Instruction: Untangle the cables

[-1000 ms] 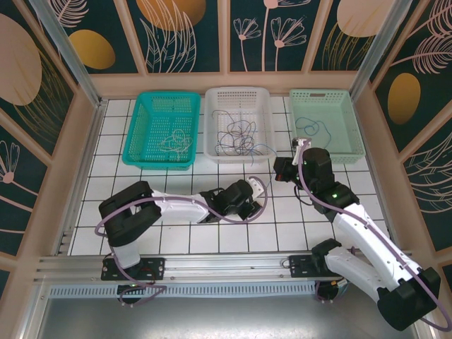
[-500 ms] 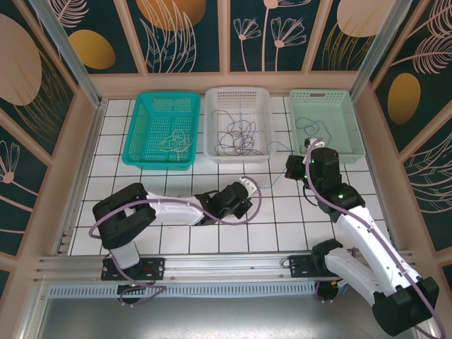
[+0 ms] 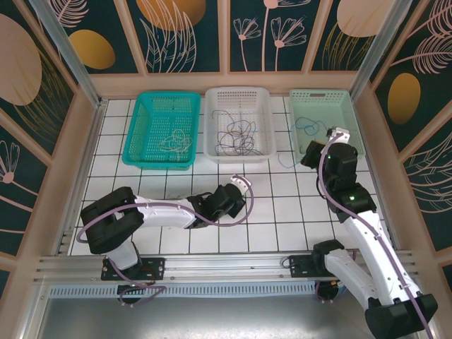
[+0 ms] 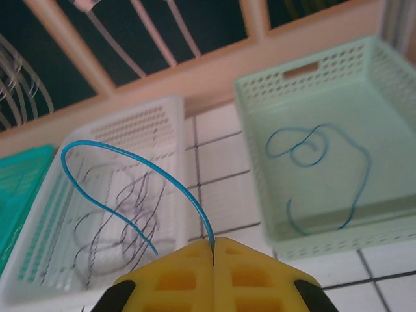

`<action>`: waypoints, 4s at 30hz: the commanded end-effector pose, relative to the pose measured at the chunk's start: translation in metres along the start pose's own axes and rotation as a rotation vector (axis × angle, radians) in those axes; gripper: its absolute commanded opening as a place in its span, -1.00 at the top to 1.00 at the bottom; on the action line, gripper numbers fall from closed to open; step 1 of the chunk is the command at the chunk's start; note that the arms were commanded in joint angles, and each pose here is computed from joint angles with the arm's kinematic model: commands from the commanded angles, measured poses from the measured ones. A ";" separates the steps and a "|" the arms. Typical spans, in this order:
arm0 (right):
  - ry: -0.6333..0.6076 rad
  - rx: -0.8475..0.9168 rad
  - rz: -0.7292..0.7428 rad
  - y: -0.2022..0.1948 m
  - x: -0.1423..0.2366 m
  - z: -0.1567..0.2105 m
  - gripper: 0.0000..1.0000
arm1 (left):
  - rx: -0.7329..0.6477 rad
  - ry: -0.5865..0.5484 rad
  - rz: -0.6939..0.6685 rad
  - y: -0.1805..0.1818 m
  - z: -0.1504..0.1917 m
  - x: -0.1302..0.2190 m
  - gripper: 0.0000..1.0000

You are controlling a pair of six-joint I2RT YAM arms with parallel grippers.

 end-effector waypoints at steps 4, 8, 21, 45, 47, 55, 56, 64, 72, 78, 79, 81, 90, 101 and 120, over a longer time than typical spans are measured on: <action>-0.110 -0.028 0.166 -0.037 -0.019 -0.007 1.00 | 0.053 -0.073 0.036 -0.005 -0.018 0.010 1.00; -0.126 -0.077 0.213 -0.068 -0.037 0.000 1.00 | 0.070 -0.099 0.059 -0.005 -0.020 0.016 1.00; -0.028 -0.269 0.117 -0.129 -0.103 0.027 1.00 | 0.089 -0.129 0.127 -0.012 -0.029 0.017 1.00; 0.179 -0.394 0.050 -0.168 -0.178 0.037 0.11 | 0.140 -0.215 0.186 -0.012 -0.041 0.035 1.00; 0.202 -0.392 0.031 -0.165 -0.181 0.040 -0.35 | 0.150 -0.235 0.196 -0.012 -0.045 0.040 1.00; 0.116 -0.250 -0.029 -0.107 -0.150 0.021 -0.65 | 0.213 -0.324 0.259 -0.010 -0.055 0.060 0.99; 0.109 -0.233 -0.055 -0.097 -0.144 0.021 -0.64 | 0.224 -0.330 0.259 -0.009 -0.056 0.060 0.99; 0.026 -0.051 -0.468 -0.012 -0.085 0.040 -0.50 | 0.276 -0.390 0.302 -0.006 -0.061 0.074 0.99; -0.006 0.060 -0.765 0.041 -0.045 0.065 -0.59 | 0.275 -0.417 0.395 -0.004 -0.065 0.087 0.95; 0.007 0.116 -0.908 0.069 -0.037 0.076 -0.59 | 0.261 -0.403 0.494 -0.010 -0.069 0.090 0.93; -0.007 0.123 -0.928 0.072 -0.034 0.076 -0.59 | 0.265 -0.398 0.493 -0.010 -0.069 0.089 0.93; -0.018 0.141 -0.956 0.074 -0.030 0.077 -0.60 | 0.267 -0.390 0.489 -0.011 -0.071 0.088 0.93; 0.001 0.187 -1.078 0.090 -0.023 0.083 -0.60 | 0.251 -0.356 0.550 -0.022 -0.082 0.081 0.93; -0.003 0.203 -1.061 0.099 -0.032 0.084 -0.53 | 0.240 -0.354 0.640 -0.031 -0.087 0.082 0.92; 0.005 0.275 -0.942 0.098 -0.052 0.080 -0.46 | 0.239 -0.376 0.688 -0.023 -0.079 0.102 0.91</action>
Point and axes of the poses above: each hand's point on the last joint's axis, 136 mm out from that joint toward the fingers, its own x axis back along the fingers, its own y axis along the line the jaws close on, z = x × y, the point moved 10 cm from there along x, back along the fingers, and after that the axes turned 14 degrees about x, right-handed, at the moved point
